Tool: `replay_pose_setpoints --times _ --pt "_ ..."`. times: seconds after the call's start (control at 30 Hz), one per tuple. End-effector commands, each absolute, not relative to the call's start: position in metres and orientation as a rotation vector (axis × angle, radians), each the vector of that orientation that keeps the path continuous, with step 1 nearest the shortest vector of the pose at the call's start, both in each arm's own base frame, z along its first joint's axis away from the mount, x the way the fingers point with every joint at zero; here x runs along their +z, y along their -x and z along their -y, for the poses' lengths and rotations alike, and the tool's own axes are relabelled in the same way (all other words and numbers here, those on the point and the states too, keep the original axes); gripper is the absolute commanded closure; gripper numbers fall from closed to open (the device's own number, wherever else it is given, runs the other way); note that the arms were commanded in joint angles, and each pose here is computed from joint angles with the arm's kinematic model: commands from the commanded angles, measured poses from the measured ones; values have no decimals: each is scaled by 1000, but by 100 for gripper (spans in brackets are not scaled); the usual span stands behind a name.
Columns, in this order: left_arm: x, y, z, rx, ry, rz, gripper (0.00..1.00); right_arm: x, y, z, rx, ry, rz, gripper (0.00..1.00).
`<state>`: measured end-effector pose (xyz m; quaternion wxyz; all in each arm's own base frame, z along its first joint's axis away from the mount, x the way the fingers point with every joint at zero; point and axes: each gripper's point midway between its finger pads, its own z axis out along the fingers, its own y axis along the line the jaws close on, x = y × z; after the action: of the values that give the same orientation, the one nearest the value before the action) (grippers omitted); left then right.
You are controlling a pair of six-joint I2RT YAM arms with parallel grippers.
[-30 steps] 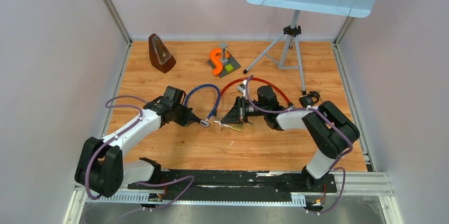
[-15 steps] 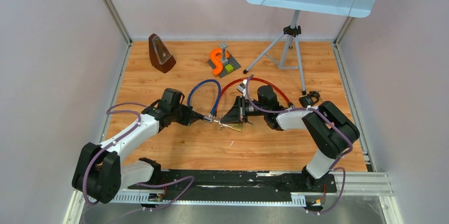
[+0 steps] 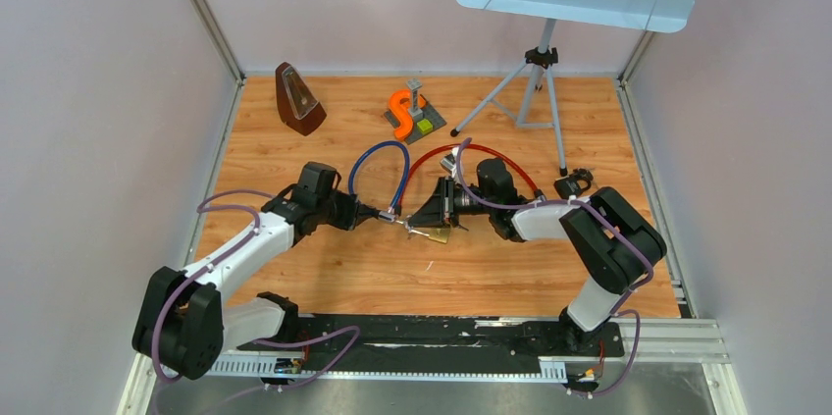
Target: Unlock with the key
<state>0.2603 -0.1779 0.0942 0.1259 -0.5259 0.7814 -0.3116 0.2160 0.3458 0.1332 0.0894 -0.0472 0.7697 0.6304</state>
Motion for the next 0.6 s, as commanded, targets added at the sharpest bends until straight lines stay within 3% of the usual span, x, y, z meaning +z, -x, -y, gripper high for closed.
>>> replay_pose_setpoints --times 0.0,0.57 --pt "118 -271 186 -1026 1500 -2206 100 143 -226 -351 1881 134 -2238 100" --pt "119 -272 186 -1033 1495 -2207 100 150 -227 -355 1886 176 -2203 100"
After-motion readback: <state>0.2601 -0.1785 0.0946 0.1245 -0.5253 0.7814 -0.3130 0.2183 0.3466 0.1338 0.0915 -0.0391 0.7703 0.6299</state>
